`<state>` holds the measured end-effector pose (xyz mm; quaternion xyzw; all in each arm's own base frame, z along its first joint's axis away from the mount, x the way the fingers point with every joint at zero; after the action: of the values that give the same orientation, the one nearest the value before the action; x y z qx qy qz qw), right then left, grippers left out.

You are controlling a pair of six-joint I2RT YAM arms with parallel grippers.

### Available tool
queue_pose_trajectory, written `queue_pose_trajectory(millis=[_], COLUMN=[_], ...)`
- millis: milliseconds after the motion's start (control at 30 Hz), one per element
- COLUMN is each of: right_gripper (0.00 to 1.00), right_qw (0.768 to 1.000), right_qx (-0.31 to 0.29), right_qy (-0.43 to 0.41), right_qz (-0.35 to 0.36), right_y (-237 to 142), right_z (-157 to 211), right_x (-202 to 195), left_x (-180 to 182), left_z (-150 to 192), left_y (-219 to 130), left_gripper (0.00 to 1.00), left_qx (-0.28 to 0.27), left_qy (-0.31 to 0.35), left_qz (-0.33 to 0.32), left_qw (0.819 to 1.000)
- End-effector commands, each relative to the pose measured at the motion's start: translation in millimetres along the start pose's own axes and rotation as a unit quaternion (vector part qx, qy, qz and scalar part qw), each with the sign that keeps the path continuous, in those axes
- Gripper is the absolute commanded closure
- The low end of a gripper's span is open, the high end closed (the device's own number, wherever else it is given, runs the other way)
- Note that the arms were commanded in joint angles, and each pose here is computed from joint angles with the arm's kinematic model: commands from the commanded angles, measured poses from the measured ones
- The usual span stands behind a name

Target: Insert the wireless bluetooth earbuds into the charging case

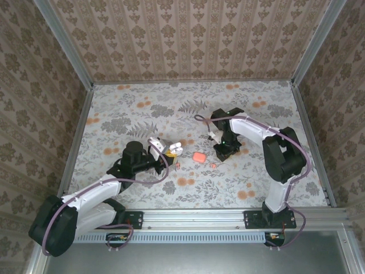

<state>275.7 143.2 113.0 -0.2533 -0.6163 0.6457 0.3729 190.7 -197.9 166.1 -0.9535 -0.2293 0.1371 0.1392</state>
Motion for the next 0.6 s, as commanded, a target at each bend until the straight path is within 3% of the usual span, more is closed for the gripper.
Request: queue_pose_trajectory(millis=[0,300,567], right_gripper=[0.78,0.76,0.70], right_qw=[0.999,0.996,0.998], right_qx=[0.044,0.077,0.062], right_qy=[-0.008,-0.002,0.005], right_qz=[-0.029,-0.048,-0.032], right_y=[4.7,25.0,31.7], right_z=[4.2,-0.9,-10.8], right_x=[-0.8,-11.1,-19.5], left_x=[-2.7,-2.0,-1.4], left_z=[-13.2,-13.1,-13.9], left_y=[-1.5,-0.5,-0.4], left_gripper=[0.93,0.93,0.94], left_qx=[-0.015,-0.012,-0.011], left_qy=[0.022,0.021,0.022], left_qz=[0.001,0.001,-0.002], left_qw=[1.000,1.000,1.000])
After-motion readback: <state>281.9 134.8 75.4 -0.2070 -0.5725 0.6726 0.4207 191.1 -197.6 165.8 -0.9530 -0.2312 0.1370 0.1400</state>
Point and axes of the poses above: each hand's point on the last joint's axis, 136 mm out from that joint toward the fingers, its own y axis out along the fingers, its own x axis along the line the jaws close on, z = x × y, the point moved 6 cm from there along -y, back along the fingers, and after that the axes turned 4 degrees about -y, right-handed, at the moved point
